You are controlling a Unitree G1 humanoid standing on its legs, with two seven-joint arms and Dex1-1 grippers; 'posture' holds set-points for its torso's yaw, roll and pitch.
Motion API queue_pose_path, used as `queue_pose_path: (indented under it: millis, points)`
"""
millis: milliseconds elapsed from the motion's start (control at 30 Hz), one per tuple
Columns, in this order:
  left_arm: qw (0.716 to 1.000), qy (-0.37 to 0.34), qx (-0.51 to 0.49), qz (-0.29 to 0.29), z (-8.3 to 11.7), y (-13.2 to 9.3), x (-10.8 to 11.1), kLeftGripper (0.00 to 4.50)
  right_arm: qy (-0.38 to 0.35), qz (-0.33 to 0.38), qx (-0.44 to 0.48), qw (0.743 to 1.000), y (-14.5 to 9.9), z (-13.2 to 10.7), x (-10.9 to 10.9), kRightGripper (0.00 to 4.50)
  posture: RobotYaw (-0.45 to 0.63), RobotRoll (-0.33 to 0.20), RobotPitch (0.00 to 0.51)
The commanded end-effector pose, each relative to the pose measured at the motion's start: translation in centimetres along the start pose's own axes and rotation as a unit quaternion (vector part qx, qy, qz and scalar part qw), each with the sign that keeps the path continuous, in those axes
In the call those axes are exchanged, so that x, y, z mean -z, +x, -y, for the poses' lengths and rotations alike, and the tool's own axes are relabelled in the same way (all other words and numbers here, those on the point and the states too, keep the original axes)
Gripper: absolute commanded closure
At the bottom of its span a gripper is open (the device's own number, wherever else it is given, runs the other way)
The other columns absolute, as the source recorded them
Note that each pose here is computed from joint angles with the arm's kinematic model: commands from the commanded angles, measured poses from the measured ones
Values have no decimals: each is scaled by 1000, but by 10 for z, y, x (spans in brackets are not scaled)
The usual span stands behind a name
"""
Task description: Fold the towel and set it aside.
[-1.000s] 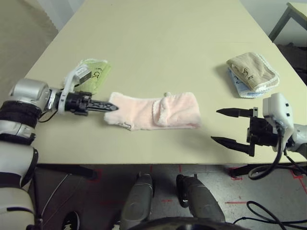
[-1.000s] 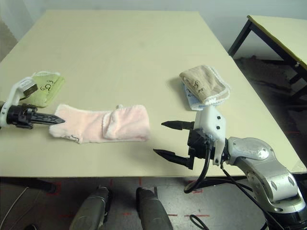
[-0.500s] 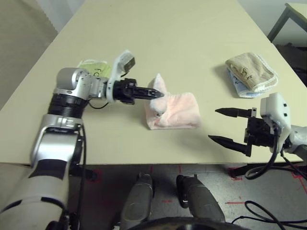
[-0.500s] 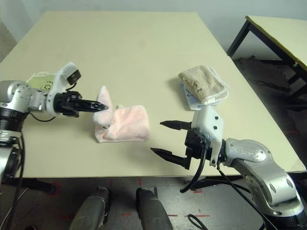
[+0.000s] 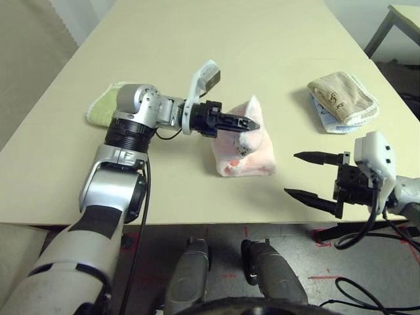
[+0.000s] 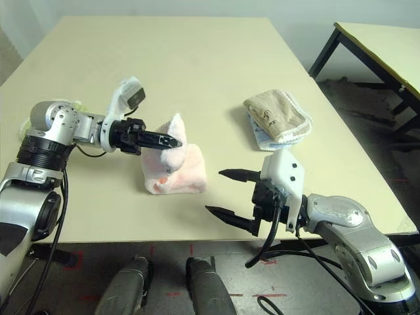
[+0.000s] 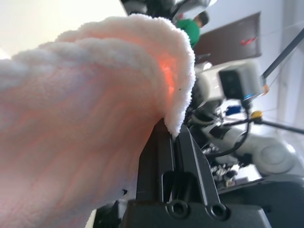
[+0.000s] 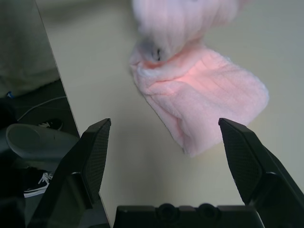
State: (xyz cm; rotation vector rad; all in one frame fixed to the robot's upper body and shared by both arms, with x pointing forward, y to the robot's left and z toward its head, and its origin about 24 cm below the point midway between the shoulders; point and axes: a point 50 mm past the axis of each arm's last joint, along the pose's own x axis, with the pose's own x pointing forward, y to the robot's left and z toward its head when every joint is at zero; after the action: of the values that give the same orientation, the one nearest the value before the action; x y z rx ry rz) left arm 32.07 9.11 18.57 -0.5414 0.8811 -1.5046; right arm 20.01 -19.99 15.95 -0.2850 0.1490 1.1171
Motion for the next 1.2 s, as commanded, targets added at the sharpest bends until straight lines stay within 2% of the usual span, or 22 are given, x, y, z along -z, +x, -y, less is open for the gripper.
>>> queue_pose_path:
  millis: [33,233,333,500,633,733,833,900,967,1067,1200]
  points:
    - [1000,11,-16,-12,-6,6,4,3174,2,1,2,1000,-1,-2,0,0,-101,0,159]
    - [999,29,-31,8,-12,9,0,1133,3,2,2,1000,0,-2,-1,0,-94,0,158]
    - [998,46,-37,38,-15,11,-6,45,4,3,1,1000,2,-3,0,0,-93,0,158]
    - [991,114,-45,61,-17,13,-12,18,12,2,11,1000,4,-3,0,0,-93,0,159]
    - [958,273,-62,61,-12,-11,-15,18,34,20,37,999,7,3,-2,0,-93,0,159]
    - [941,325,-70,67,-11,-26,-15,18,42,29,49,997,9,7,-4,0,-88,0,161]
    - [919,377,-77,81,-5,-49,-15,0,53,46,37,997,18,10,-11,582,-85,0,163]
    - [885,455,-87,34,-4,-65,-2,0,60,63,13,996,33,13,-20,1240,-73,0,166]
    - [861,502,-80,24,-2,-75,11,0,60,79,-14,995,52,14,-29,2008,-70,0,166]
    - [839,538,-72,13,-1,-82,32,0,53,74,-55,994,74,12,-32,3039,-49,0,169]
    - [834,547,-77,-14,-7,-84,59,0,36,38,-100,994,99,9,-21,4453,-23,0,172]
